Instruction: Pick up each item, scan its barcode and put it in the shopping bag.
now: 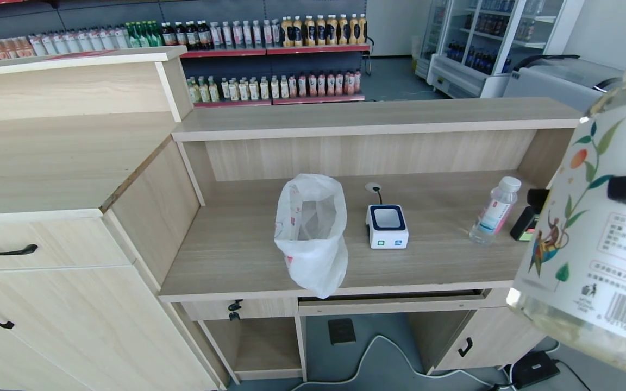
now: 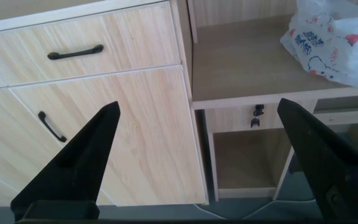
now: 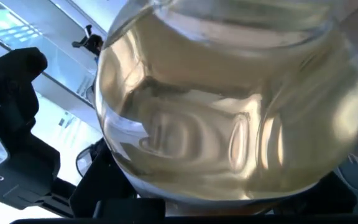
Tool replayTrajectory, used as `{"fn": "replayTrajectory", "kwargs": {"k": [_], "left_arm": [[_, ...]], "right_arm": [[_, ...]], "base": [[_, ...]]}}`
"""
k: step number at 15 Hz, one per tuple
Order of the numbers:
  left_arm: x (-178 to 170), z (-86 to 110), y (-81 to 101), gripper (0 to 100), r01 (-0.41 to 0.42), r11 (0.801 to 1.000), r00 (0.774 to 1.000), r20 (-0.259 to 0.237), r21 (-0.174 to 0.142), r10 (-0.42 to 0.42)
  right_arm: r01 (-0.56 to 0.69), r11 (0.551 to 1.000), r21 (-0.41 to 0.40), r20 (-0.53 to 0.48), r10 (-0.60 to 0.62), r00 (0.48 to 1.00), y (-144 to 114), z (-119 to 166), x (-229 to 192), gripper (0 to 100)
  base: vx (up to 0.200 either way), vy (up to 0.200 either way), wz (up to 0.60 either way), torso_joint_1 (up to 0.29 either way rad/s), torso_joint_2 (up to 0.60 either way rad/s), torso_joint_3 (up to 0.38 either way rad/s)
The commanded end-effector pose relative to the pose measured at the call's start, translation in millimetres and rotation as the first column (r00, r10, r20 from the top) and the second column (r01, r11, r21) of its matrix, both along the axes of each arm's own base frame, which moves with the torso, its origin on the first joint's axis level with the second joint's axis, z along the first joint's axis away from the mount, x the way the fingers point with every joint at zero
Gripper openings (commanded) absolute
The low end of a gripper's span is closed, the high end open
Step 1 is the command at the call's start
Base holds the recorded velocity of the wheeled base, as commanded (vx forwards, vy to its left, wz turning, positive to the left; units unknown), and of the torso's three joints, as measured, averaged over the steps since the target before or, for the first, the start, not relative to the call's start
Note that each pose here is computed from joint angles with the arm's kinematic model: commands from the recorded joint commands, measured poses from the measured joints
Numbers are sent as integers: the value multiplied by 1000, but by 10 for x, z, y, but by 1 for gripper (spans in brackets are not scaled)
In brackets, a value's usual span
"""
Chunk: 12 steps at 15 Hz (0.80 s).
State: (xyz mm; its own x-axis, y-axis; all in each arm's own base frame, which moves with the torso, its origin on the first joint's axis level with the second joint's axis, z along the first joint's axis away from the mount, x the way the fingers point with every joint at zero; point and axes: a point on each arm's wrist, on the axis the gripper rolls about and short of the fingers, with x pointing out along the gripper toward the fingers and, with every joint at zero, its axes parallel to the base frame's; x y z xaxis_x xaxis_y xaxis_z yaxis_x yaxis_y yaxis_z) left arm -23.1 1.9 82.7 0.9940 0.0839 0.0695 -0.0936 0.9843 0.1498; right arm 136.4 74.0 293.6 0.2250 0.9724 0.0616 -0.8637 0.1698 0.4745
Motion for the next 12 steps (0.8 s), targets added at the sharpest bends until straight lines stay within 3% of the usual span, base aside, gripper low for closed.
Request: {"fn": "replayTrajectory", "kwargs": {"k": [1,12], "left_arm": [[0,0,0,100,0,1000,1000,1,0,0],[0,0,0,100,0,1000,1000,1,0,0]], "right_arm": [[5,1000,-15,-28,-5,1000,34,-62,101,0],[35,999,-37,-47,-37,998,37,-190,126,0]], "base": [[0,0,0,0,0,0],[0,0,0,0,0,0]]}}
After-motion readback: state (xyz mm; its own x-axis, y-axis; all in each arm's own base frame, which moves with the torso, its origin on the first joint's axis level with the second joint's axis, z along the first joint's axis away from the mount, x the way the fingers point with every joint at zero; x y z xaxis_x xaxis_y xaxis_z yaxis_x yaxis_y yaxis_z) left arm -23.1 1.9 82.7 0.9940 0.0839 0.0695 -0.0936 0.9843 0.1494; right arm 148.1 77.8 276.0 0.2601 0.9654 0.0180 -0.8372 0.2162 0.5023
